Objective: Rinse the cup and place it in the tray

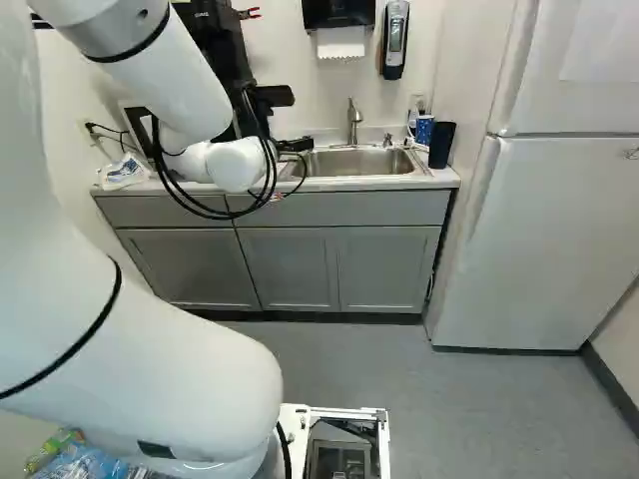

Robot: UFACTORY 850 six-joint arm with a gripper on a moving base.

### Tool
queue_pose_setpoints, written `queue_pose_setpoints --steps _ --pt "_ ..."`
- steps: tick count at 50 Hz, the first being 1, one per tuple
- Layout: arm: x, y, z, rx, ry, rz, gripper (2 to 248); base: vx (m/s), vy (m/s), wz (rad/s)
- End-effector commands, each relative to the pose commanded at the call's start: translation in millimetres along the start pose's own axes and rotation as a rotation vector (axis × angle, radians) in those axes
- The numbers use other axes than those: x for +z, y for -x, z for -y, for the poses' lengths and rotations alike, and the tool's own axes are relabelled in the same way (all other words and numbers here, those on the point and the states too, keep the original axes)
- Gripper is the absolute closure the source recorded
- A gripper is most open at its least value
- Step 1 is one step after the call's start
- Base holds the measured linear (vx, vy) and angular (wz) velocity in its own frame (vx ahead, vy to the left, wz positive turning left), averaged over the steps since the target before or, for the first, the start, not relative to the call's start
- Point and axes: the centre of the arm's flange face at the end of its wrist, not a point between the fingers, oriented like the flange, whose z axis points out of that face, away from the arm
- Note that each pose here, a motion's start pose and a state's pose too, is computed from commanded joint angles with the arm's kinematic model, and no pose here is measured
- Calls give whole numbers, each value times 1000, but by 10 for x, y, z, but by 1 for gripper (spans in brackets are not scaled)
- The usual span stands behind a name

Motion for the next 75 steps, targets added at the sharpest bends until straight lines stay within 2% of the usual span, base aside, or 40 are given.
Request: queue_pose_setpoints --steps 75 --pt "327 -735 50 -1 -11 -16 3 0 0 0"
